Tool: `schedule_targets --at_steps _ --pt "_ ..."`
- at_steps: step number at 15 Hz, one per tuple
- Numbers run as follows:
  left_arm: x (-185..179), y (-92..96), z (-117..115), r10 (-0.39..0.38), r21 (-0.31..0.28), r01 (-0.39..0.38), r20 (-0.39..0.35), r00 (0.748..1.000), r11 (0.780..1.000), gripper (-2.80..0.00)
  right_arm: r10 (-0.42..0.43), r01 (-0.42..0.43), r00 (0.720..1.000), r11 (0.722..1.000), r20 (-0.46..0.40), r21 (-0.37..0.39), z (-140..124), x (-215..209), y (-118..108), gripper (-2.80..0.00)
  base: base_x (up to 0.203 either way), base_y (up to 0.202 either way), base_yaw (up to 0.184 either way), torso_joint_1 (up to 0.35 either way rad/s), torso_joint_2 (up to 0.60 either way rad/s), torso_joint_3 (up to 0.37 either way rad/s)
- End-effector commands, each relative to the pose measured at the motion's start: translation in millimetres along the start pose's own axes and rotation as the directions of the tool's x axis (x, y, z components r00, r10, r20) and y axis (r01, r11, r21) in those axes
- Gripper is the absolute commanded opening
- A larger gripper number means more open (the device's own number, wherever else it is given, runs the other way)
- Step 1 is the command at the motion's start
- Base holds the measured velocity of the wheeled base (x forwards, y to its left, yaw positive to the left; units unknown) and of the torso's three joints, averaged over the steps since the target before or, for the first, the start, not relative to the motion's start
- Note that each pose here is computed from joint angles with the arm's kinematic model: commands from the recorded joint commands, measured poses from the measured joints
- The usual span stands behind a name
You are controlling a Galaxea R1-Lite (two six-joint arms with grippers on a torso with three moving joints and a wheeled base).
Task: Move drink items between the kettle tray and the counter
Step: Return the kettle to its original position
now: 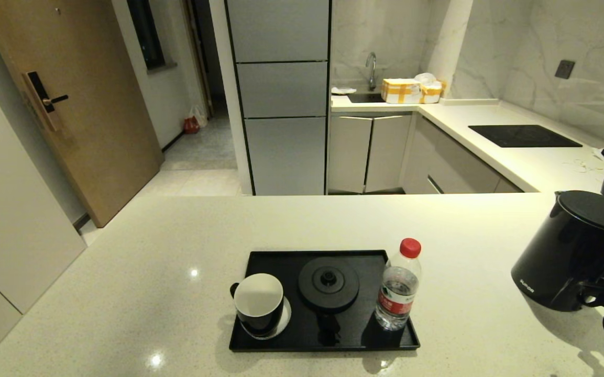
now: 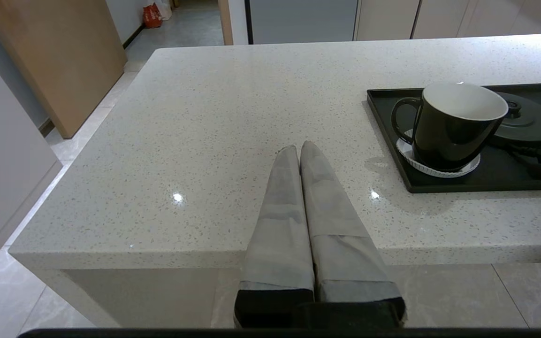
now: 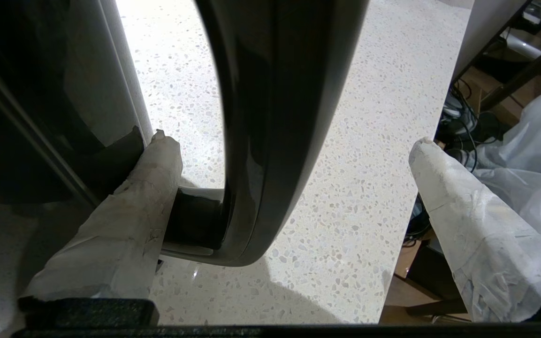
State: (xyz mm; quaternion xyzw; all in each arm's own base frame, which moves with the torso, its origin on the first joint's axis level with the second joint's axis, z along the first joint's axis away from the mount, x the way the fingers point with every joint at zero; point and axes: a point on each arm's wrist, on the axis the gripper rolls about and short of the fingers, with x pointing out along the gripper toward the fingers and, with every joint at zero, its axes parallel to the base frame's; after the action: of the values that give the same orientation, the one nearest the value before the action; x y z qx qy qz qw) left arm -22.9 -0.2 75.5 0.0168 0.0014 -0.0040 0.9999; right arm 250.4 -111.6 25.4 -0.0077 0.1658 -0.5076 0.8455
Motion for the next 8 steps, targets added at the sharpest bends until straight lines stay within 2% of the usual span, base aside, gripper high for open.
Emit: schedule_targets --at_steps 1,8 --pt "0.0 0.0 -0.1 0.0 0.0 0.0 0.0 1.0 1.0 -2.8 -0.006 0.006 1.0 1.0 0.01 0.009 2.0 -0.1 -0.3 0.0 0.0 0.0 0.0 0.0 0.0 0.0" --pt "-0.1 0.0 -0.2 0.0 0.0 0.0 0.0 1.0 1.0 -2.8 -0.035 0.034 0.999 0.999 0.018 0.022 3.7 0.7 -0.2 0.0 0.0 0.0 0.0 0.0 0.0 0.0"
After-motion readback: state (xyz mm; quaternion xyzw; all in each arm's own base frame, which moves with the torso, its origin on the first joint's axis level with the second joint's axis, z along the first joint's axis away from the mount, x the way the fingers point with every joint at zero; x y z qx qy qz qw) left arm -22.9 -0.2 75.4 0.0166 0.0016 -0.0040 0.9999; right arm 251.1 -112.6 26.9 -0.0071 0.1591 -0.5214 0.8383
